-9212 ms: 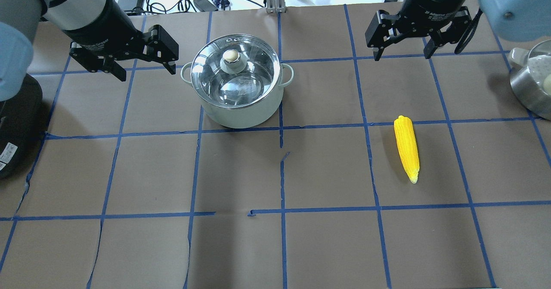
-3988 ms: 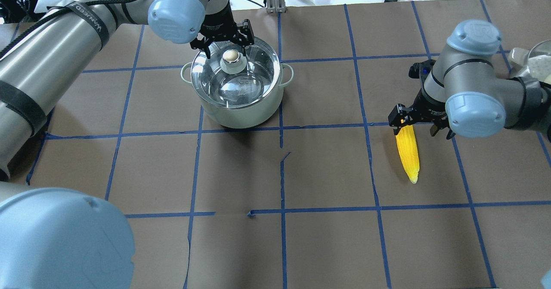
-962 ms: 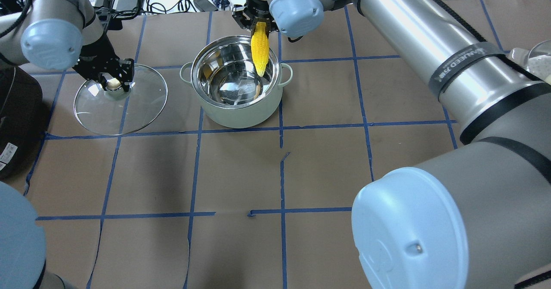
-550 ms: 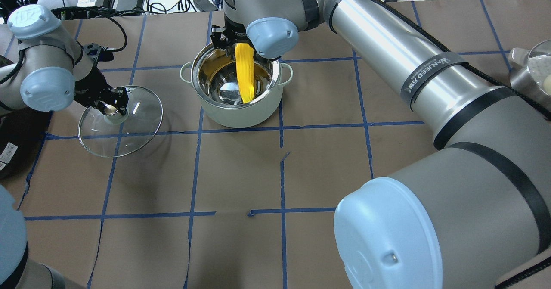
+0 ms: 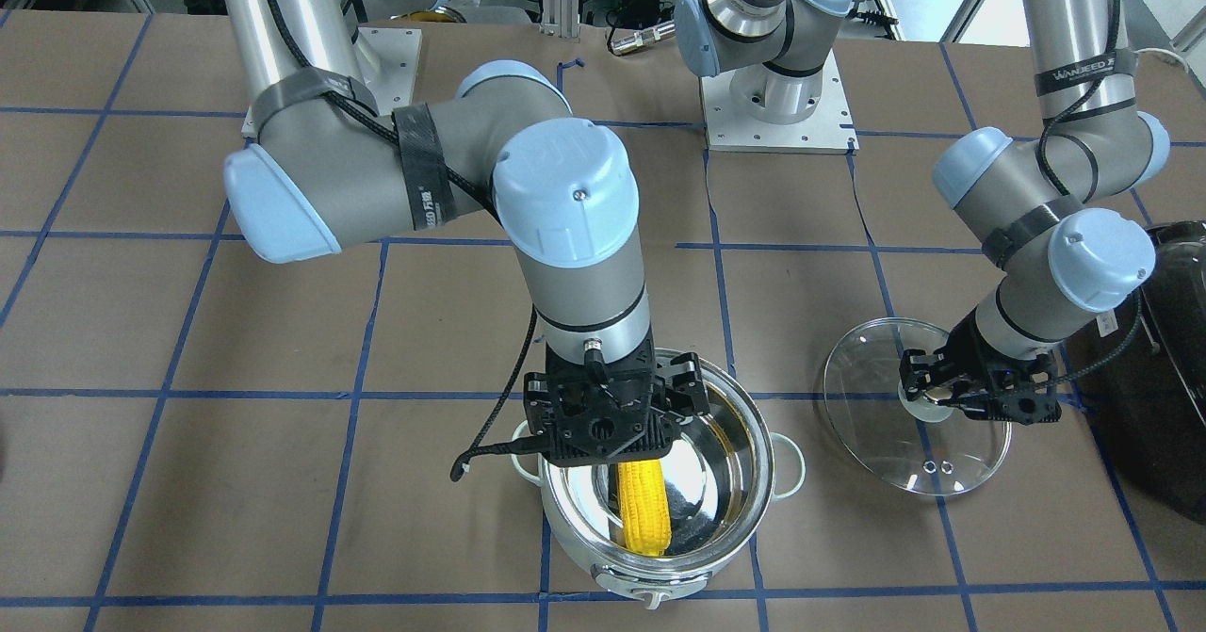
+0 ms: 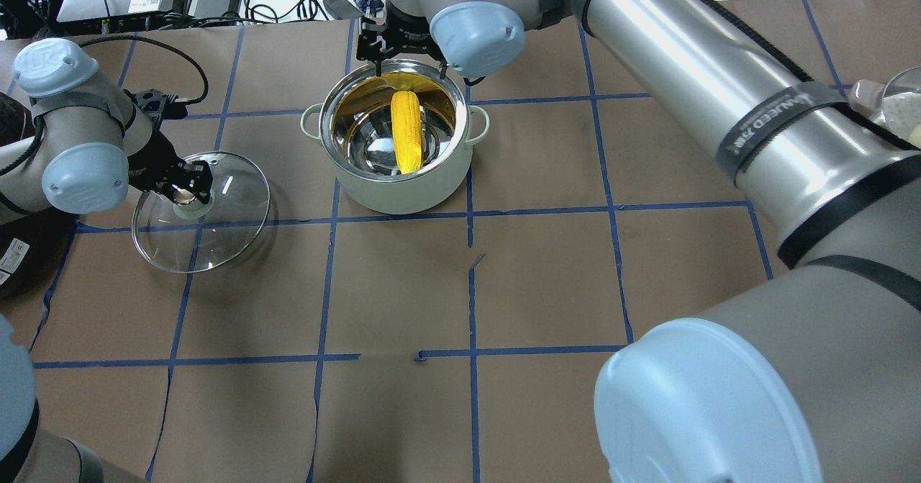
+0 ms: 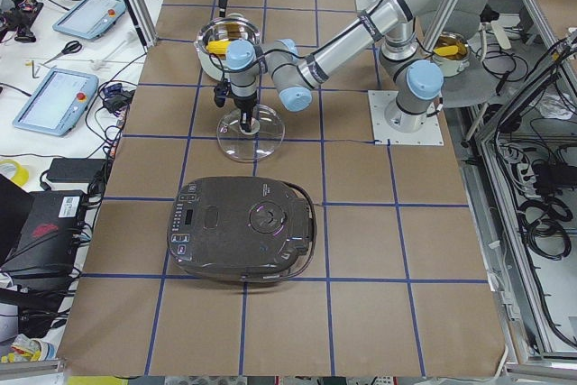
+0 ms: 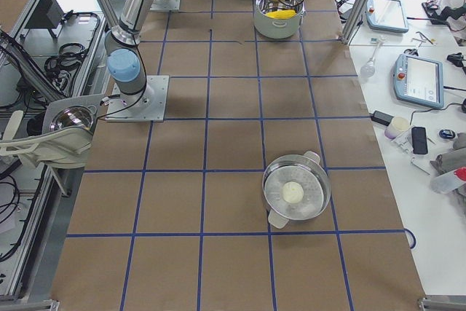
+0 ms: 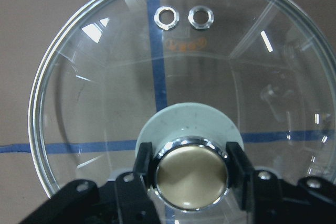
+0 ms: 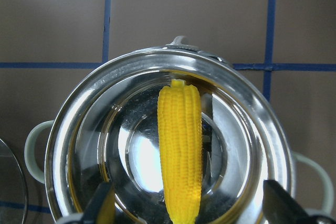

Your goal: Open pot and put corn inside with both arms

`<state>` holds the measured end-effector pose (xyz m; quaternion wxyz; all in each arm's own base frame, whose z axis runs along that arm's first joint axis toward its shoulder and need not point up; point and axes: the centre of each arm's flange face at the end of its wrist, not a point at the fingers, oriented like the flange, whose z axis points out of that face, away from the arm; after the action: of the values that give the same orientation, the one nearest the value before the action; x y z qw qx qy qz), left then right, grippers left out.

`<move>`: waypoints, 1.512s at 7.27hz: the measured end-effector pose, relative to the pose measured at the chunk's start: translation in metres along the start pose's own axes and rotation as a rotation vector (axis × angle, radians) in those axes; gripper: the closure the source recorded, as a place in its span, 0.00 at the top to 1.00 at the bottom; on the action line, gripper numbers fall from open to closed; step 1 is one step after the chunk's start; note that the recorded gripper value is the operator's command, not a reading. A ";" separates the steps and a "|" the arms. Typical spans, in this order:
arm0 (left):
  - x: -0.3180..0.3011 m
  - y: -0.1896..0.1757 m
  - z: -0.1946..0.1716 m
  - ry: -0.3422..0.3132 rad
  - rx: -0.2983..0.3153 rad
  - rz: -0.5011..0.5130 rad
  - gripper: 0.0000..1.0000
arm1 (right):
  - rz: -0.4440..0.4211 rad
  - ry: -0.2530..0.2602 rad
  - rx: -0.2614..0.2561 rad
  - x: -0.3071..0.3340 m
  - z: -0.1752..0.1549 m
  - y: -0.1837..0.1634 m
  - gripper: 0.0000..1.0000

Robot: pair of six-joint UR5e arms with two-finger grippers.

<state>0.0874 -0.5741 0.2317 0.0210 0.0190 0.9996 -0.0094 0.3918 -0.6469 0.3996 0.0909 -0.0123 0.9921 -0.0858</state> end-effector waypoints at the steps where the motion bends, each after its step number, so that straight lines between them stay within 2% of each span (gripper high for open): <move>1: -0.004 0.002 0.003 -0.001 0.004 -0.007 0.00 | 0.020 0.023 -0.043 0.031 -0.034 0.001 1.00; 2: -0.006 0.004 0.008 0.004 0.004 -0.013 0.00 | 0.047 0.052 -0.105 0.064 -0.071 0.009 1.00; 3: -0.007 0.005 0.010 0.012 0.004 -0.014 0.73 | 0.078 0.077 -0.157 0.092 -0.100 0.017 1.00; 4: -0.009 0.005 0.011 0.015 0.004 -0.011 1.00 | 0.107 0.093 -0.201 0.119 -0.118 0.023 1.00; 6: -0.012 0.005 0.012 0.010 0.001 0.001 1.00 | 0.145 0.106 -0.268 0.172 -0.148 0.048 1.00; 8: -0.008 0.001 -0.004 -0.003 0.023 0.011 1.00 | 0.152 0.131 -0.296 0.230 -0.160 0.095 1.00; 9: -0.001 -0.004 -0.027 -0.007 0.029 0.020 1.00 | 0.126 0.155 -0.288 0.246 -0.157 0.115 1.00; 11: 0.034 -0.016 -0.103 0.008 -0.008 0.039 1.00 | 0.110 0.179 -0.271 0.253 -0.154 0.140 1.00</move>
<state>0.0482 -0.5872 0.3337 0.0171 0.0382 0.9991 -0.0048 0.1138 -0.4935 0.4799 0.0042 0.0376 0.9979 0.0529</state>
